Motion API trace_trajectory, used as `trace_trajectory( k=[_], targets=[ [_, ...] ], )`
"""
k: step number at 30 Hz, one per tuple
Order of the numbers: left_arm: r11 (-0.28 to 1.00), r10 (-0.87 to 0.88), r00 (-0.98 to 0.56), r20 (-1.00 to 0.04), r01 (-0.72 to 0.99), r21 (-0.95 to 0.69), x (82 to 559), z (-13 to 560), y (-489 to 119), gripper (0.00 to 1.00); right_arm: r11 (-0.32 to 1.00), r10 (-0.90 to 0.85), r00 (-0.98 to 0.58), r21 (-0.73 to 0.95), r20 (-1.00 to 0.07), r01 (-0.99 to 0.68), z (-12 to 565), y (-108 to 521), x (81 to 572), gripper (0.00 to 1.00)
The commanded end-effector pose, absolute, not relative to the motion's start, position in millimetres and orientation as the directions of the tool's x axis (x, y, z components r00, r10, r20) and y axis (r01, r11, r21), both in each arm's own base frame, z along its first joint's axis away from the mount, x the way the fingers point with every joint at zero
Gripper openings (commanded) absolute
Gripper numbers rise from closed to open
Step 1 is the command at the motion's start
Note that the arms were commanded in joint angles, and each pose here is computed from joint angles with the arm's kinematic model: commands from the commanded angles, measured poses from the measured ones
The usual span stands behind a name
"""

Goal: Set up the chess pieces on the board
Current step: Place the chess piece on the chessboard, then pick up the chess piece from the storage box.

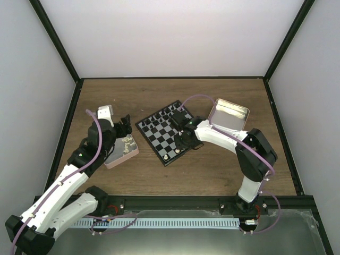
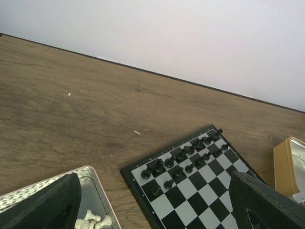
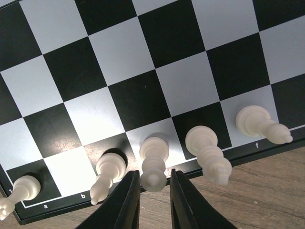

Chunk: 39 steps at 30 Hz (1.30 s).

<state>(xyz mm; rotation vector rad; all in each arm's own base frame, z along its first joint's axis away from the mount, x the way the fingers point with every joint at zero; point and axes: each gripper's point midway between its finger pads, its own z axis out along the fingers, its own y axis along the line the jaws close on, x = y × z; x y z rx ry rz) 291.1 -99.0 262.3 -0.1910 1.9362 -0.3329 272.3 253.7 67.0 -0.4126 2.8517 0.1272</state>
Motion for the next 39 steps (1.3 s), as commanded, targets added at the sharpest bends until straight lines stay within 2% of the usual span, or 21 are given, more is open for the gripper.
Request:
trace_trajectory(
  k=[1, 4, 8, 15, 21, 27, 39],
  targets=[
    [0.951, -0.282, -0.374, -0.884, 0.012, -0.308, 292, 262, -96, 0.87, 0.959, -0.259, -0.924, 0.041, -0.281, -0.281, 72, 253, 275, 0.22],
    [0.951, -0.282, -0.377, -0.882, 0.015, -0.31, 292, 261, -96, 0.87, 0.959, -0.251, -0.921, 0.052, -0.297, -0.278, 78, 255, 277, 0.29],
    [0.949, -0.288, -0.384, -0.877, 0.009, -0.316, 293, 259, -97, 0.87, 0.962, -0.217, -0.911, 0.082, -0.351, -0.261, 99, 258, 283, 0.32],
    [0.934, -0.348, -0.436, -0.83, -0.087, -0.346, 300, 229, -95, 0.86, 0.972, -0.088, -0.847, 0.141, -0.524, -0.188, 148, 250, 296, 0.37],
    [0.916, -0.401, -0.572, -0.716, -0.228, -0.331, 313, 168, -87, 0.7, 0.965, -0.017, -0.805, 0.2, -0.593, -0.168, 166, 243, 294, 0.39],
    [0.883, -0.467, -0.65, -0.6, -0.31, -0.352, 316, 116, -74, 0.46, 0.964, -0.018, -0.805, 0.204, -0.593, -0.172, 158, 240, 290, 0.39],
    [0.89, -0.445, -0.784, -0.432, -0.335, -0.31, 295, 49, -79, 0.42, 0.963, -0.033, -0.789, 0.192, -0.614, -0.19, 150, 236, 289, 0.38]
  ],
)
